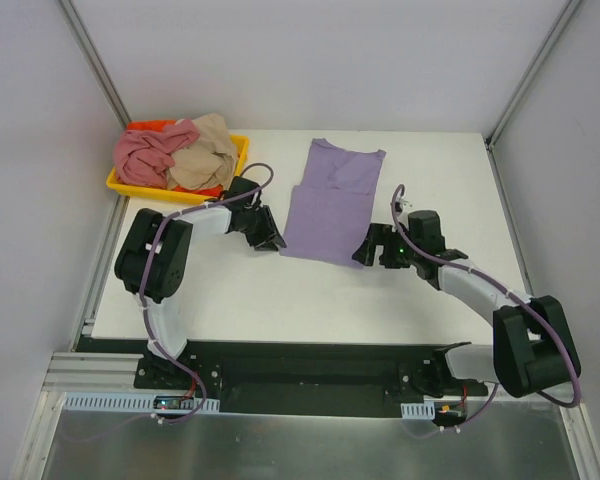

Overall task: Fold and stack the t-shirts
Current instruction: Grab one side of the 2/3 rectangular tshirt with both arms

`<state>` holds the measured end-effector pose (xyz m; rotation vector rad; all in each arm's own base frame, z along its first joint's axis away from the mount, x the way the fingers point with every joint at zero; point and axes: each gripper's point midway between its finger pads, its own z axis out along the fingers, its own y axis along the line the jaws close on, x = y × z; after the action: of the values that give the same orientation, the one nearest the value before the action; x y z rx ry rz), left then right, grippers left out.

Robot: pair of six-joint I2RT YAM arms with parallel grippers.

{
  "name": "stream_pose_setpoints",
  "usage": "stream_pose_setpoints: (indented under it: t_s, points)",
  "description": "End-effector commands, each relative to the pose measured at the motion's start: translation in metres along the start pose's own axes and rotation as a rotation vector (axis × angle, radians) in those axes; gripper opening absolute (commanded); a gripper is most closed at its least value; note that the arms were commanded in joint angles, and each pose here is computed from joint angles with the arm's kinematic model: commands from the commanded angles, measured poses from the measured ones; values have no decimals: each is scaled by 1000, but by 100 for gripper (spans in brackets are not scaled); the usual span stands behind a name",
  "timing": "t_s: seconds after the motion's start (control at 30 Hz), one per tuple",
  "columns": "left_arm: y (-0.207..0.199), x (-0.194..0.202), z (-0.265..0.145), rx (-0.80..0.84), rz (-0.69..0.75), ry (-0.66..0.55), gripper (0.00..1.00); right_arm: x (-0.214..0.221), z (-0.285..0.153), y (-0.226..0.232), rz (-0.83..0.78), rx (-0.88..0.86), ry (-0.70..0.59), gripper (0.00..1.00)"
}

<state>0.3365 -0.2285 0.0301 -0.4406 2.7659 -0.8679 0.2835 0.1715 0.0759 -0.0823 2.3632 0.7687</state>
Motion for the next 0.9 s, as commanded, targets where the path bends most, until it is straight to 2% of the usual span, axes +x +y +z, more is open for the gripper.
stream_pose_setpoints:
  t_s: [0.0,0.03,0.23,0.37,0.57,0.67,0.87]
  points:
    - [2,5,13,-12,16,37,16,-1,4,7,-171,-7,22,98]
    - [2,7,13,-12,23,42,0,2,5,10,-231,10,31,99]
    - [29,33,-5,-67,34,42,0,17,0,28,-609,112,87,99]
    - [52,53,-21,-134,31,38,0,42,-2,47,-803,54,162,99]
    - [75,65,-35,-224,23,43,0,82,3,71,-951,-7,320,91]
    - [76,63,-38,-235,14,35,0,91,6,66,-1010,51,388,86]
    - [70,54,-42,-231,24,11,0,89,23,64,-1066,101,424,76]
